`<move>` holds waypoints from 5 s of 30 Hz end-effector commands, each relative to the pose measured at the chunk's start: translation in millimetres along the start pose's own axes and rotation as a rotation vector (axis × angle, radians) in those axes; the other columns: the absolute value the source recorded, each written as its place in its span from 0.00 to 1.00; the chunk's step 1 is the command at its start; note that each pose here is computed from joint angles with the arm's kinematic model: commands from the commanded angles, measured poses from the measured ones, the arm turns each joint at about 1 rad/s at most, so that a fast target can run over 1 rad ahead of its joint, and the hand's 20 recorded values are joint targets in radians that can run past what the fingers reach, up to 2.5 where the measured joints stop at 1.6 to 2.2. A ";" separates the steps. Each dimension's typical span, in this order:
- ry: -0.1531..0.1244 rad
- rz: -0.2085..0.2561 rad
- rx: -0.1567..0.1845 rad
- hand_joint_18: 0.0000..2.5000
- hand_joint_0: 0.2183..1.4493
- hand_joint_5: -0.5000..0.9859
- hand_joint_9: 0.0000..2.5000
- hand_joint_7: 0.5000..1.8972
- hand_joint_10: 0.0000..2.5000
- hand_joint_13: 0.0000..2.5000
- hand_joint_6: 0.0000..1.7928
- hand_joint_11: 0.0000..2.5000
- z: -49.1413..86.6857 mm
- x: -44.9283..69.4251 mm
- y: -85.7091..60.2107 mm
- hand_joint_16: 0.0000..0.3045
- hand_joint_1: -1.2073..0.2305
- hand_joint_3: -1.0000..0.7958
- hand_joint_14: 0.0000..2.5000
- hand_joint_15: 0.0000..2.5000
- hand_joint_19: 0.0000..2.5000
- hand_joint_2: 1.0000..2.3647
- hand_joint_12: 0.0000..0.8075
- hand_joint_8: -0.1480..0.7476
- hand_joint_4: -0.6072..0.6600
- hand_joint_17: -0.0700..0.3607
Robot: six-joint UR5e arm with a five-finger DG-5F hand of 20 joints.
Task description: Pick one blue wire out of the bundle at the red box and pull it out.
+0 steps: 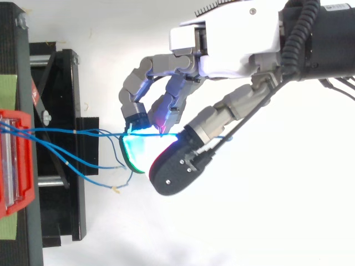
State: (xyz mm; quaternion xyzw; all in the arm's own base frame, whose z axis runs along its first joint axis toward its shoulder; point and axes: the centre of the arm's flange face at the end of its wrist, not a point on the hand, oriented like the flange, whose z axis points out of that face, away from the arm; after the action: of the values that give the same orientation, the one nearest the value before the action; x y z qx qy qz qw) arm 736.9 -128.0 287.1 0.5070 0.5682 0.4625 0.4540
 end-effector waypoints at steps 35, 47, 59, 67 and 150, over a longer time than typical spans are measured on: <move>-0.007 -0.025 -0.001 0.26 0.25 0.24 0.38 0.42 0.01 0.30 0.50 0.26 -0.6 -3.3 -0.2 0.19 0.31 0.28 0.01 0.20 0.22 0.00 0.52 0.53 0.60 0.46; -0.007 -0.025 -0.001 0.22 0.29 0.24 0.39 0.44 0.01 0.29 0.48 0.25 -0.6 -3.3 -0.2 0.18 0.54 0.40 0.01 0.20 0.25 0.01 0.51 0.54 0.59 0.45; -0.010 -0.025 -0.001 0.24 0.31 0.23 0.37 0.44 0.01 0.29 0.50 0.26 -0.9 -4.6 -0.3 0.18 0.28 0.40 0.01 0.20 0.23 0.01 0.51 0.53 0.58 0.45; -0.008 -0.025 -0.001 0.25 0.30 0.24 0.36 0.44 0.01 0.29 0.50 0.25 -1.1 -5.4 -0.4 0.18 0.26 0.28 0.01 0.19 0.21 0.00 0.51 0.52 0.60 0.45; -0.041 -0.295 -0.064 0.24 0.33 0.25 0.35 0.51 0.01 0.28 0.50 0.25 4.3 -16.6 33.0 0.18 0.26 0.34 0.01 0.20 0.22 0.01 0.51 0.52 0.58 0.44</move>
State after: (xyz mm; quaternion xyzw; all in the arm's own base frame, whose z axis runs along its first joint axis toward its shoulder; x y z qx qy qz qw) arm 745.4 -141.5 313.3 0.4363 0.6003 0.4162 0.5254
